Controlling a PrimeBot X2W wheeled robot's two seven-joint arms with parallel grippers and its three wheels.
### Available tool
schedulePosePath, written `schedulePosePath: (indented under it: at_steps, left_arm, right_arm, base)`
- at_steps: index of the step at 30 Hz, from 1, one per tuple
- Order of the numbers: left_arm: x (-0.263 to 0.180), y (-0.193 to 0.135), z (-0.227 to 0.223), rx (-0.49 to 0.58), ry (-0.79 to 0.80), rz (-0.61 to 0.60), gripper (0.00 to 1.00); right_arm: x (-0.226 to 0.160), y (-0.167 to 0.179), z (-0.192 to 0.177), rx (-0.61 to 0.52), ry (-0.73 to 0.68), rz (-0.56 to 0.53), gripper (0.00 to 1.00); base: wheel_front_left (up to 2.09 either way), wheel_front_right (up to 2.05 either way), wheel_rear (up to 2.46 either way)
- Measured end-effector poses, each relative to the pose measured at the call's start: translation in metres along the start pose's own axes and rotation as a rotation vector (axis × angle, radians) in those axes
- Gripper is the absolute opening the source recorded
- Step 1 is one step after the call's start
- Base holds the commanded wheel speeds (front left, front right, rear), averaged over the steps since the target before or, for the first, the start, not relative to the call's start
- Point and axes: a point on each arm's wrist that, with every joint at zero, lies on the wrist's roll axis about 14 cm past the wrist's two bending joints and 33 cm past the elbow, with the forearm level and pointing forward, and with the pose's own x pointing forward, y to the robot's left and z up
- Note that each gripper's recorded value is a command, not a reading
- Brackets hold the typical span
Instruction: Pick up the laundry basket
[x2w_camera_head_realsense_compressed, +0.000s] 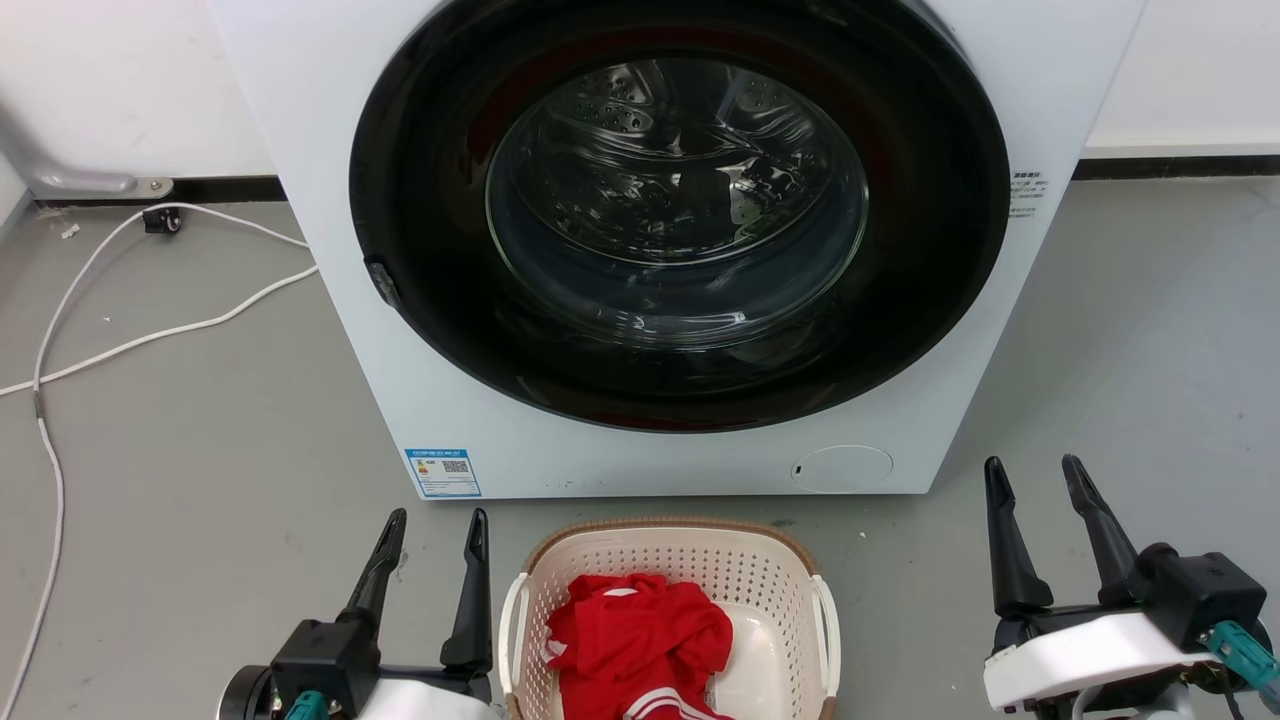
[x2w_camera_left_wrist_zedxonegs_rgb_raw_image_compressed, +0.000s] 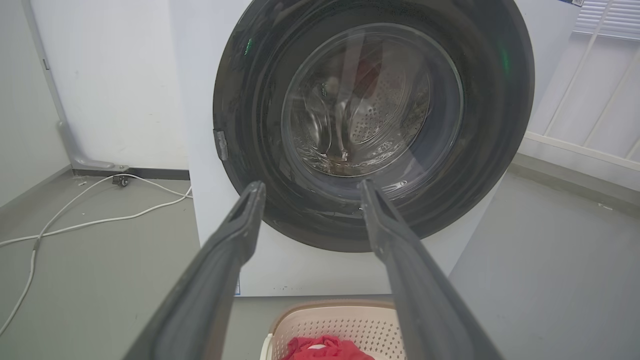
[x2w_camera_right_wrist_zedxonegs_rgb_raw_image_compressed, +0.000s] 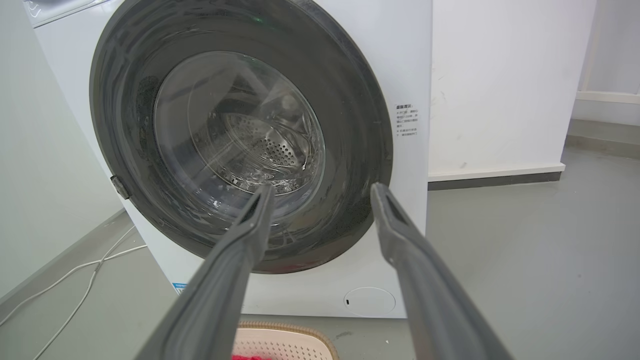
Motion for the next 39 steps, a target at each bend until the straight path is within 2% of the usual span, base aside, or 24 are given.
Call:
schedulePosePath:
  at_steps: [20, 39]
  left_arm:
    - [-0.003, -0.004, -0.001, 0.107, -0.018, -0.042, 1.00]
    - [-0.005, -0.001, -0.013, 0.079, 0.019, -0.034, 1.00]
  right_arm:
    - [-0.001, 0.008, 0.003, -0.108, -0.021, 0.038, 1.00]
    - [-0.001, 0.009, -0.004, -0.105, -0.002, 0.042, 1.00]
  base:
    - [0.00, 0.00, 0.00]
    - [0.00, 0.00, 0.00]
